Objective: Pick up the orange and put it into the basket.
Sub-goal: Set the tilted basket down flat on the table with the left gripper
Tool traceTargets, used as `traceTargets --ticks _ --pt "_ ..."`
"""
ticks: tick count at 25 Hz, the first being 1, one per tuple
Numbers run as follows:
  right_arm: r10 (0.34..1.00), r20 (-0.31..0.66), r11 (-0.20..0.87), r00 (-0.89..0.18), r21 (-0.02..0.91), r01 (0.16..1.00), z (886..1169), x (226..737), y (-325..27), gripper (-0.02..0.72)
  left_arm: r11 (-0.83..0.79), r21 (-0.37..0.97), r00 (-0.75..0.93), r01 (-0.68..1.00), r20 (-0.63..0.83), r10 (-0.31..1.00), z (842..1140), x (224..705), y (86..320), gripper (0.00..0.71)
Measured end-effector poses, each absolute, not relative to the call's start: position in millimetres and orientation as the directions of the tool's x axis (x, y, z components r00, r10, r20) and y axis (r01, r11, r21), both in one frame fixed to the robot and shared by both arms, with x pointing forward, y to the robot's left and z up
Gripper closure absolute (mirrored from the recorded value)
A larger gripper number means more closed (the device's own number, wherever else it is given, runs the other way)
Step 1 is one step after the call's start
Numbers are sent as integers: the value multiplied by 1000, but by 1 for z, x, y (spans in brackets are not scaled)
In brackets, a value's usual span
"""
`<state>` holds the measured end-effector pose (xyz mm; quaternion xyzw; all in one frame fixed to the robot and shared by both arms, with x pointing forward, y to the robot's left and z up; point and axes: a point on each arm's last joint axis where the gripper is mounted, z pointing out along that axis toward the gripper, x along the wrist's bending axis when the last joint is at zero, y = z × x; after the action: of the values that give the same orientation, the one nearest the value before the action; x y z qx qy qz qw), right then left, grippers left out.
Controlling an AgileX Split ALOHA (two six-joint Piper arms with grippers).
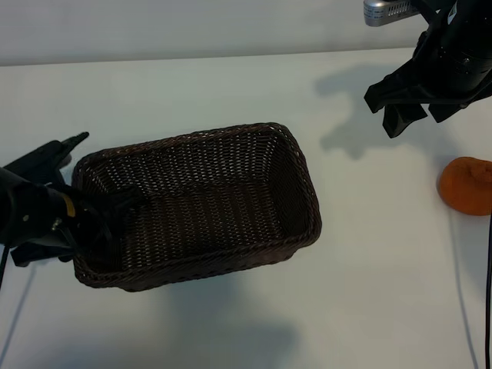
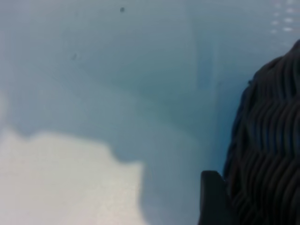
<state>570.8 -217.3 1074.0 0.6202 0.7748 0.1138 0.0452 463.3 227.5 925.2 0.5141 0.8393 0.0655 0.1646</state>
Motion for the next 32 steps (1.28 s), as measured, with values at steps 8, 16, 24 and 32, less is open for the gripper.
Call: traceTargets --ticks 8,16,24,32 --pt "971 71 205 -227 233 951 1074 571 -217 124 473 339 -395 813 -276 876 944 462 228 293" --pt "971 71 205 -227 233 951 1074 571 -217 124 516 418 -394 748 -346 852 971 460 244 293" --pt "971 72 204 -226 233 951 1074 571 -217 124 541 437 -386 719 -396 833 984 456 246 293" --pt "971 72 204 -226 233 951 1074 571 -217 124 544 432 -359 719 -439 824 986 457 242 302"
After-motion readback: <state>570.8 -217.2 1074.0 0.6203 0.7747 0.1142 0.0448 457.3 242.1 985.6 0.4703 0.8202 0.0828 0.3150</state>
